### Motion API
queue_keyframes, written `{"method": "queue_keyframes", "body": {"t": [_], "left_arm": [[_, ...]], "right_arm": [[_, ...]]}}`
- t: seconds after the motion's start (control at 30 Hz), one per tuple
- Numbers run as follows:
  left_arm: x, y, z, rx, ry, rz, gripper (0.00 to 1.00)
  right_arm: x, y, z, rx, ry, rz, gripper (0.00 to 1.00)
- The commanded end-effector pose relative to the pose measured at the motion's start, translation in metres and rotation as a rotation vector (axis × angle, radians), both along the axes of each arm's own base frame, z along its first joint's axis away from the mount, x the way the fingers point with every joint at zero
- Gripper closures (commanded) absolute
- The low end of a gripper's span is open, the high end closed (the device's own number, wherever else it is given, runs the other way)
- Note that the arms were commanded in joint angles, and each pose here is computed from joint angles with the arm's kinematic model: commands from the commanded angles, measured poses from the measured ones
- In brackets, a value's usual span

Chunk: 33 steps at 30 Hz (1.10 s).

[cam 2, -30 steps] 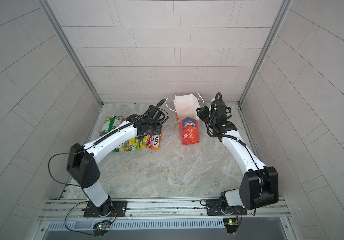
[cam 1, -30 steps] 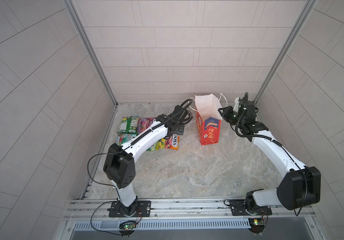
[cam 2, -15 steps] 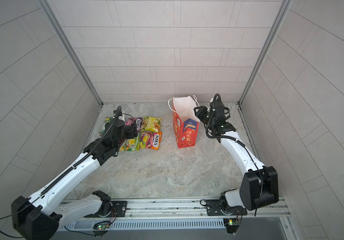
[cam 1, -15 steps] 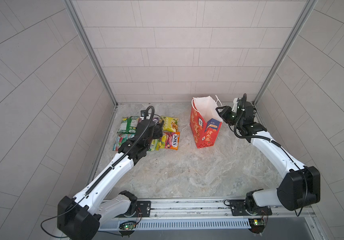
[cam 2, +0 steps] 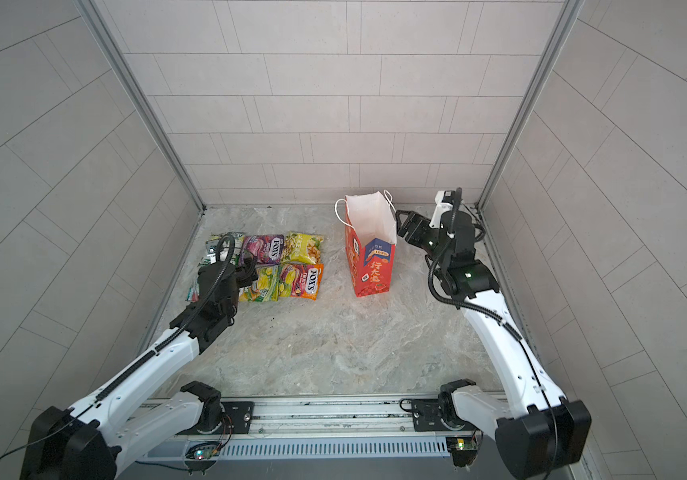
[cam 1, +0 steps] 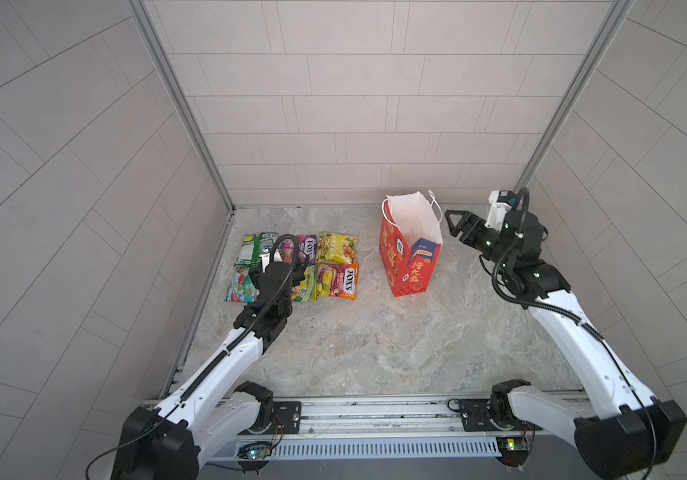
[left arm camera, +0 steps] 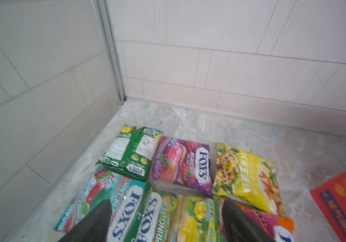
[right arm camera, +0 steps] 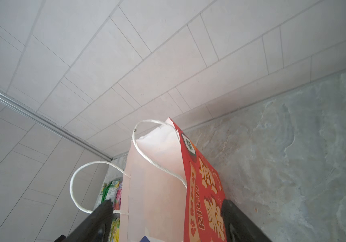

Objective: Take the snacks out of the paper bag

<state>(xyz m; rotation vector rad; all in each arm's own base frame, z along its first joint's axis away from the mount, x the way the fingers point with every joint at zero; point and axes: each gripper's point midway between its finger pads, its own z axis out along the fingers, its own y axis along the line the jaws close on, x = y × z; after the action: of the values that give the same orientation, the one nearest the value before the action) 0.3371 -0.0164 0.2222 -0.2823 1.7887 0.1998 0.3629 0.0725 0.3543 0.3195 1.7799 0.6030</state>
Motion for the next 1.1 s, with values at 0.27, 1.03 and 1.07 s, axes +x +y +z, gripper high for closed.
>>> {"method": "queue_keyframes", "body": {"t": [0.27, 1.03, 1.07], "left_arm": [[-0.012, 0.055, -0.049, 0.226, -0.015, 0.179, 0.00], [0.025, 0.031, -0.124, 0.091, -0.030, -0.143, 0.00], [0.029, 0.032, -0.125, 0.091, -0.027, -0.132, 0.00]], "right_arm": [[-0.054, -0.110, -0.090, -0.439, -0.208, -0.556, 0.06], [-0.014, -0.145, -0.240, -0.606, 0.017, -0.565, 0.01], [-0.014, -0.141, -0.243, -0.607, 0.006, -0.539, 0.00]]}}
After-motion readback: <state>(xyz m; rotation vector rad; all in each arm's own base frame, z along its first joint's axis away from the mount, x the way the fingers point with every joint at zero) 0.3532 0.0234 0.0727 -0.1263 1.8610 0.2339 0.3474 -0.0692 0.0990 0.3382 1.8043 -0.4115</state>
